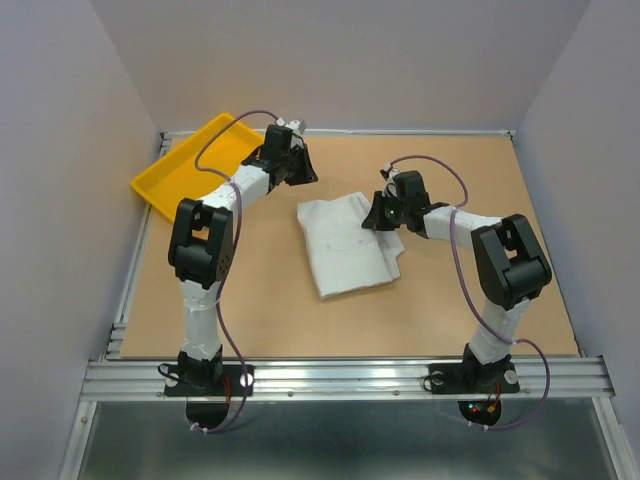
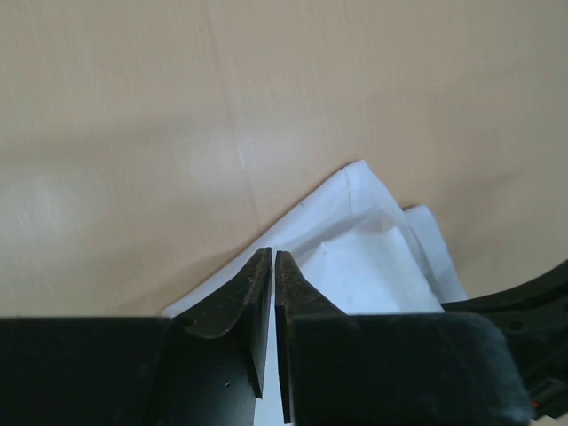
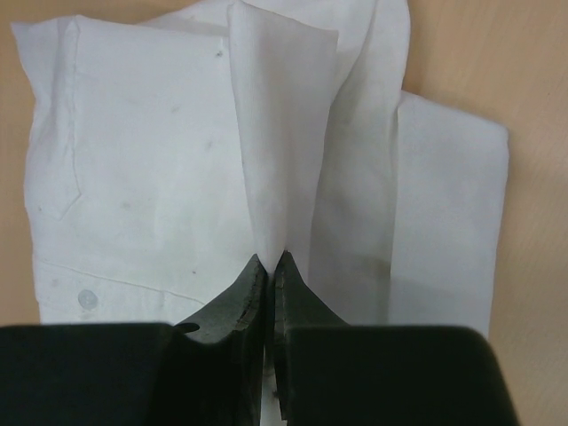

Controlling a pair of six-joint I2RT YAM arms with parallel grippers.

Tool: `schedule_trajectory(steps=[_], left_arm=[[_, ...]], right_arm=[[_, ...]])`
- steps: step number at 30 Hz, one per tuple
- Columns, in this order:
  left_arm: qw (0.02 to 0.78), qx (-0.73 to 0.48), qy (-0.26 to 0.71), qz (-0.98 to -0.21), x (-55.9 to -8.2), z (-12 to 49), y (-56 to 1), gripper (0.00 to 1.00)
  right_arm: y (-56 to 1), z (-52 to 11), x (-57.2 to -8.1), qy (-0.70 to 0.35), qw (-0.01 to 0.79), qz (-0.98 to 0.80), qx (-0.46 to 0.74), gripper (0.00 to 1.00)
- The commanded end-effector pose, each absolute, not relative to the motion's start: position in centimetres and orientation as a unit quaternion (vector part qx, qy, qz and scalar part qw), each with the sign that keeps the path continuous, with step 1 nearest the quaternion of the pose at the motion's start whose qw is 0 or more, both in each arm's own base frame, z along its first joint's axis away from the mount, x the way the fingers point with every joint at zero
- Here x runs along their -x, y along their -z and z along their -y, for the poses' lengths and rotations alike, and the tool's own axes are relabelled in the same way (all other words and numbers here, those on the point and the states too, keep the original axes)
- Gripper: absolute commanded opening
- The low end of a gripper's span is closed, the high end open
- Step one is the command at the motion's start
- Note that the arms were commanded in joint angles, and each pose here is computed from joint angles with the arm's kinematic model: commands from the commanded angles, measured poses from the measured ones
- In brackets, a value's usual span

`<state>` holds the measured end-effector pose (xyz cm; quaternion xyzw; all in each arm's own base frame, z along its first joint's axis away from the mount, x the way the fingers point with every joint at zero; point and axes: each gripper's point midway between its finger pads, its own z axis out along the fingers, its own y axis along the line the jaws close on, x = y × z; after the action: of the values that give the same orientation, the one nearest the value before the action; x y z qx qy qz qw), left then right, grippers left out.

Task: Fold and stack the long sleeve shirts
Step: Fold the shirt

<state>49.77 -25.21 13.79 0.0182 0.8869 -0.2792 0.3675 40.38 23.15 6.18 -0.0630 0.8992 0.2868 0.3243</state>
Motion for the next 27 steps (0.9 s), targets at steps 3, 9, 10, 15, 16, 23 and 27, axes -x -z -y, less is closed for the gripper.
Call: schedule_trajectory(steps=[3,9,10,15,16,23,27], left_arm=[[0.341,-0.077,0.276,-0.895,-50.4,27.1,-10.9,0.15],[0.320,-0.112,0.275,-0.900,-49.3,29.1,-8.4,0.14],[0.315,-0.113,0.275,-0.901,-49.1,29.2,-7.9,0.14],[0.295,-0.115,0.269,-0.910,-48.2,28.9,-6.0,0.13],[0.291,-0.114,0.265,-0.912,-48.0,28.8,-5.6,0.13],[0.279,-0.100,0.238,-0.925,-47.8,27.5,-3.8,0.13],[0.276,-0.082,0.227,-0.930,-48.0,26.2,-3.5,0.13]], right_arm=[[-8.4,-23.7,-42.5,-0.290,0.356,-0.884,0.088,0.06],[-8.4,-24.0,-42.8,-0.294,0.353,-0.883,0.097,0.06],[-8.4,-24.0,-42.8,-0.294,0.353,-0.883,0.097,0.06],[-8.6,-23.8,-43.2,-0.284,0.360,-0.883,0.099,0.06],[-8.7,-23.7,-43.4,-0.281,0.363,-0.883,0.099,0.06],[-9.8,-22.9,-44.8,-0.251,0.393,-0.879,0.099,0.06],[-9.6,-22.0,-44.7,-0.230,0.392,-0.886,0.097,0.06]])
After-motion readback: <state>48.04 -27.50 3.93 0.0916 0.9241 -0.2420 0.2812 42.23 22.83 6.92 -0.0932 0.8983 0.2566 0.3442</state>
